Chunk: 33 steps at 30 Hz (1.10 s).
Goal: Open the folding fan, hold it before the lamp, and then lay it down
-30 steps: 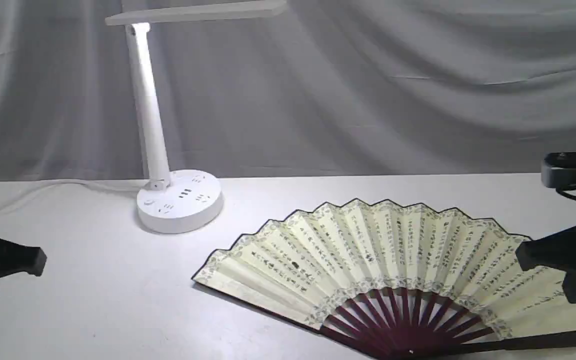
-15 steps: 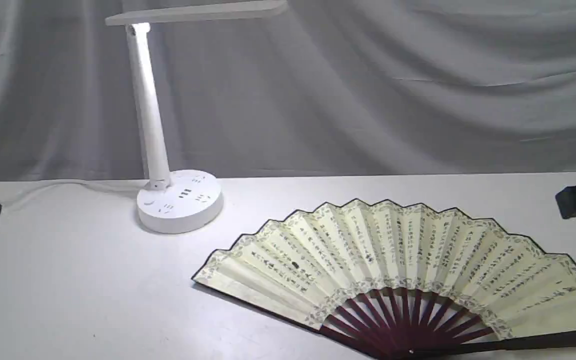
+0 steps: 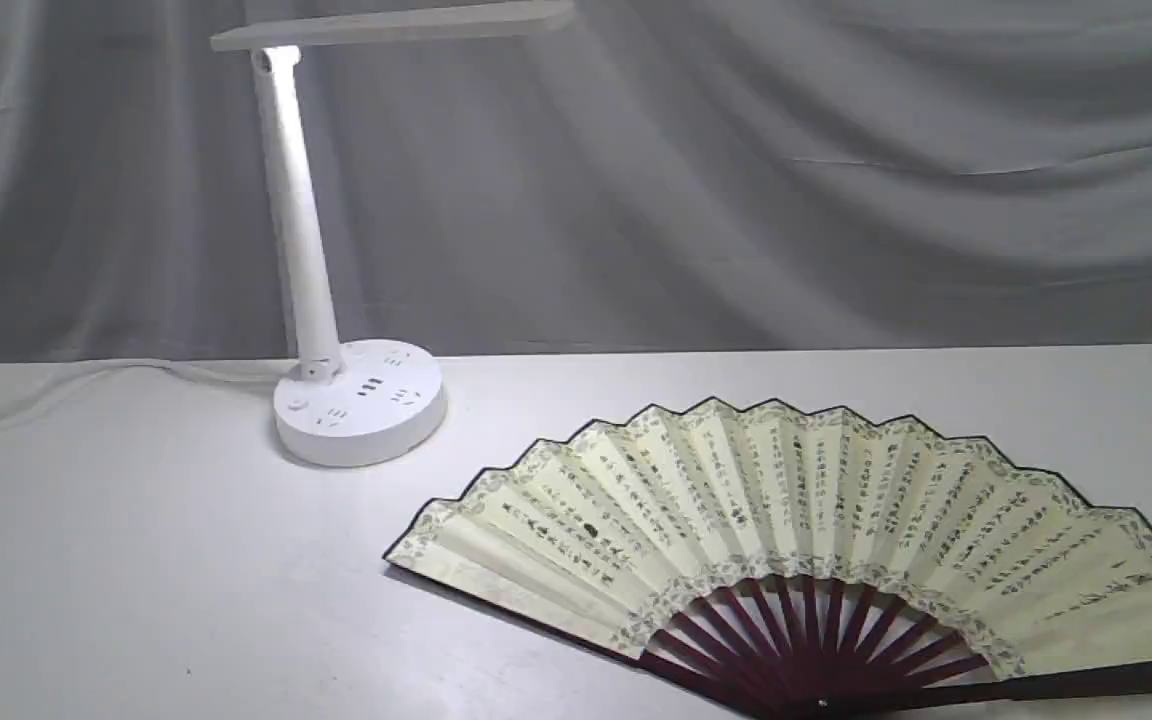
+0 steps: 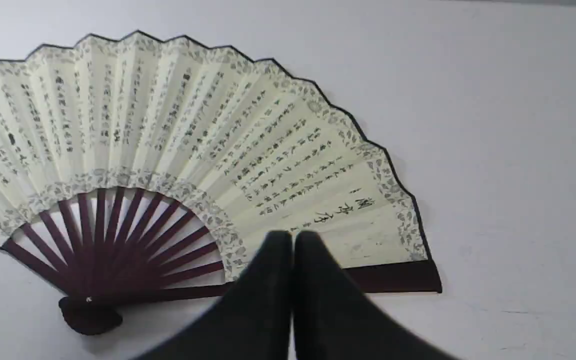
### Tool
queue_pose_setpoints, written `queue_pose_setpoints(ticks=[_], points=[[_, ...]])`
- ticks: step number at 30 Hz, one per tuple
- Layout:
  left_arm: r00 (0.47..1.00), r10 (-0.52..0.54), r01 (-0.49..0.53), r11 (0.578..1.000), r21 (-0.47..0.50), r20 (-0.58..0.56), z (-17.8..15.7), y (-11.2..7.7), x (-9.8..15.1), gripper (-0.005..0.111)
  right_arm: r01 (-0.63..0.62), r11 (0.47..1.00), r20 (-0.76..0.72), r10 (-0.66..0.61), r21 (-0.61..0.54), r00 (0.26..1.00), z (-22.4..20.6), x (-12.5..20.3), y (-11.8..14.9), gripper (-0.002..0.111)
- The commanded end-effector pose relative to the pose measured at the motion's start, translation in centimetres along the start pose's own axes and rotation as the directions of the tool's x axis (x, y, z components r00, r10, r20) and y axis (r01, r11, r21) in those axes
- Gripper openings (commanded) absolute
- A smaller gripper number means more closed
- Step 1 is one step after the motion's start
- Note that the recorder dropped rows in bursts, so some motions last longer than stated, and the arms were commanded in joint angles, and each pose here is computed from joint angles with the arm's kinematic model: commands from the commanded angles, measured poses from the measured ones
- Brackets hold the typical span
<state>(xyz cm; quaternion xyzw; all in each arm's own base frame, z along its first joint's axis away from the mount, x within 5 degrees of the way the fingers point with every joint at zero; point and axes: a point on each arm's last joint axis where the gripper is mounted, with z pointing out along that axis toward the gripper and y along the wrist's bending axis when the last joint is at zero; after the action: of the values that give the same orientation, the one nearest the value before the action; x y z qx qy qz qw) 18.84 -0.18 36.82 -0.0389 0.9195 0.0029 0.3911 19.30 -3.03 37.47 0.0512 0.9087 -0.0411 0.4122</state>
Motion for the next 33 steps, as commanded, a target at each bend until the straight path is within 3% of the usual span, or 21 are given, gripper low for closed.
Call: queue_pose_setpoints(ticks=[1,16,33], points=[[0.998,-0.004,0.004,1.0,0.004,0.057,-2.1,0.3,1.1,0.0,0.013,1.0,0.04,-0.014,0.019,0.999,-2.4,0.7,-0.2,0.0],[0.926,-0.045,0.028,0.998,0.052,0.375,-11.1,1.5,8.2,0.0,0.01,0.999,0.219,-0.017,0.033,0.975,-12.2,6.3,0.1,0.0],[0.782,-0.092,0.038,0.994,0.101,0.616,-17.9,2.7,17.0,0.0,0.021,0.995,0.397,-0.059,0.099,0.916,-16.2,18.7,0.3,0.0]])
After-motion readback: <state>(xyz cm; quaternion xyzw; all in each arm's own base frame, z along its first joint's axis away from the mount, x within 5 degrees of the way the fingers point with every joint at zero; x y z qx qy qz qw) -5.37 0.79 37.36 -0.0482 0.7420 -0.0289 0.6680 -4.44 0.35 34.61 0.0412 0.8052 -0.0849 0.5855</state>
